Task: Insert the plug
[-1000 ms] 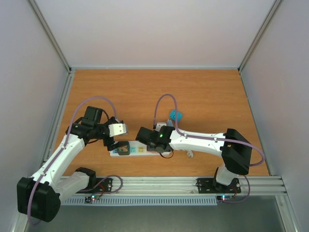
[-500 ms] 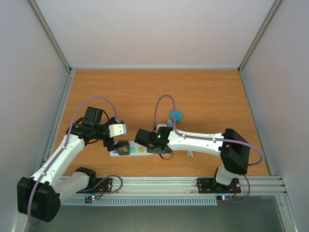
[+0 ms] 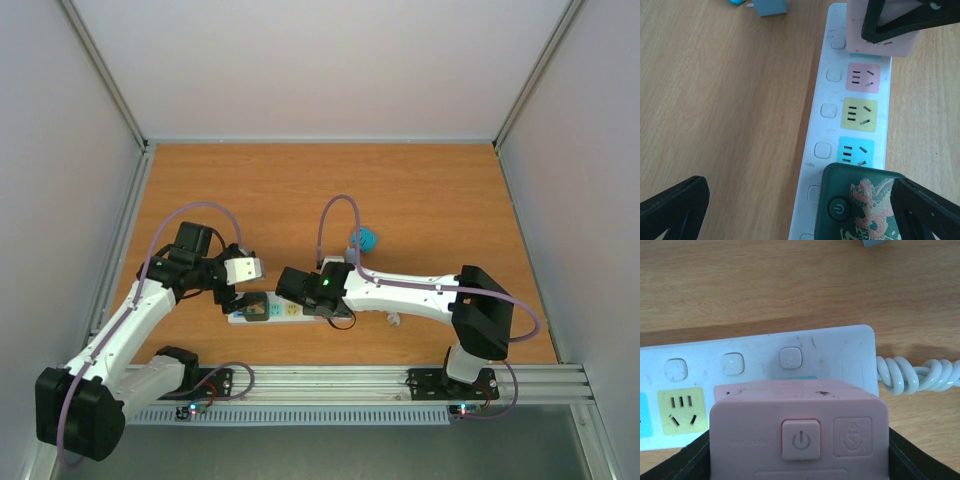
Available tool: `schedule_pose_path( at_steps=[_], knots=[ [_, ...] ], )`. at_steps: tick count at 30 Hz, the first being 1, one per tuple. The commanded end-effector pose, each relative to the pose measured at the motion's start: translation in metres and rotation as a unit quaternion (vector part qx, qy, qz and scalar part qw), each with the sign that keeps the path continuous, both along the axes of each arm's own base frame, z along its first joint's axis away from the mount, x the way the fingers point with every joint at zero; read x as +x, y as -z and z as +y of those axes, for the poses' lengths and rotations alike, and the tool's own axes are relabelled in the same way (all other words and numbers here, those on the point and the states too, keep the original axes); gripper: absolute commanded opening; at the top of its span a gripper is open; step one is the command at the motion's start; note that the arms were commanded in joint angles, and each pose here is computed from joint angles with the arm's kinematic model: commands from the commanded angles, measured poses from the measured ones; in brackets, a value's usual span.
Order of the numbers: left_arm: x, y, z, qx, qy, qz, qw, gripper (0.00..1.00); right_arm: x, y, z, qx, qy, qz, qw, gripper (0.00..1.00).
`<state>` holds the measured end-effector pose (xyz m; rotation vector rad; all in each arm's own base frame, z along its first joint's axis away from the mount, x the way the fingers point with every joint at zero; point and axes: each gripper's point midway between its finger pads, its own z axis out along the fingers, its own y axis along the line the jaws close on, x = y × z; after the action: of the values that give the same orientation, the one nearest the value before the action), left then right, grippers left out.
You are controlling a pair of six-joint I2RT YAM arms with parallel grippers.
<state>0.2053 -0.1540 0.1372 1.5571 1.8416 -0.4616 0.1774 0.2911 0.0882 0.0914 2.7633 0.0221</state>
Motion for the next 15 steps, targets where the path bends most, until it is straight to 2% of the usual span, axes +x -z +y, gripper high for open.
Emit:
schedule_pose_path(
  at_steps=[1, 15],
  knots=[
    [0.004, -0.003, 0.0, -0.005, -0.002, -0.015, 1.0, 1.0, -0.006, 0.019, -0.003, -0.015, 0.023, 0.015, 1.0, 0.01],
    [0.004, -0.002, -0.001, -0.006, 0.004, -0.012, 1.0, 1.0, -0.019, 0.04, -0.013, -0.051, 0.025, 0.049, 0.997, 0.01]
  ],
)
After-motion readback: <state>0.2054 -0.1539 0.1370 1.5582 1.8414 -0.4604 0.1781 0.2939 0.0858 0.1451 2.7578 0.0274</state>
